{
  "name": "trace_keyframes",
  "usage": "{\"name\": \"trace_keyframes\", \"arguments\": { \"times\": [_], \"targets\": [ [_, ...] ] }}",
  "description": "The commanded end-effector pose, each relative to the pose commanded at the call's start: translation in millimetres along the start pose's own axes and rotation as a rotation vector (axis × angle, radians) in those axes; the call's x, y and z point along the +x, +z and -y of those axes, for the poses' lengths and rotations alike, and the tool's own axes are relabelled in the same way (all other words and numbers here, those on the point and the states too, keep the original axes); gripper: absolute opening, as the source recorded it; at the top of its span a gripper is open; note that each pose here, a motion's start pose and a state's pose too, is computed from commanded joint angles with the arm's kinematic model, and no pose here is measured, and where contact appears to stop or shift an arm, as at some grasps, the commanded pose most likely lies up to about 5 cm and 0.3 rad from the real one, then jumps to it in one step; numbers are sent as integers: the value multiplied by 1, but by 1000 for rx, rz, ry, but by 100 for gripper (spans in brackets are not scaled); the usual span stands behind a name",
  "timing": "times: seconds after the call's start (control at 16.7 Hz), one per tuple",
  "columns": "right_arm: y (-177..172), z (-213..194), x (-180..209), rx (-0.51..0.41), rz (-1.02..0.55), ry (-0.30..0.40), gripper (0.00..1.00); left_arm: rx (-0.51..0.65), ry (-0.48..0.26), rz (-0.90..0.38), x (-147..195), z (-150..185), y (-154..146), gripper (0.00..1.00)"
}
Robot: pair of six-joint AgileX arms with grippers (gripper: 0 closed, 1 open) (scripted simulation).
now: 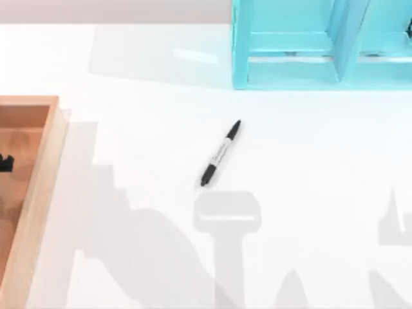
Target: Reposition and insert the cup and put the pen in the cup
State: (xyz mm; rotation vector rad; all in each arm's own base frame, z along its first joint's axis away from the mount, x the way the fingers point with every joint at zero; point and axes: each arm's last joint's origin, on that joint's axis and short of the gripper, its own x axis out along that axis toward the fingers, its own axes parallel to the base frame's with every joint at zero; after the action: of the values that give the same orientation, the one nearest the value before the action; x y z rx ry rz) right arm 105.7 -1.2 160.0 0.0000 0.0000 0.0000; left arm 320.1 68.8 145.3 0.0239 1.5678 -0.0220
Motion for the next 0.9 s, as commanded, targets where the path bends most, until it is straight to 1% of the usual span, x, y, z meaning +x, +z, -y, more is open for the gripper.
{"name": "trace_keyframes", "arguments": {
  "times": [0.3, 0.36, 0.9],
  "targets": [
    [0, 0, 0, 0, 0, 0, 100, 0, 0, 0, 0, 0, 0, 2],
    [0, 0, 0, 0, 0, 0, 100, 0, 0, 0, 0, 0, 0, 0],
    [0, 0, 0, 0, 0, 0, 100, 0, 1, 3, -1, 0, 0, 0]
  ]
}}
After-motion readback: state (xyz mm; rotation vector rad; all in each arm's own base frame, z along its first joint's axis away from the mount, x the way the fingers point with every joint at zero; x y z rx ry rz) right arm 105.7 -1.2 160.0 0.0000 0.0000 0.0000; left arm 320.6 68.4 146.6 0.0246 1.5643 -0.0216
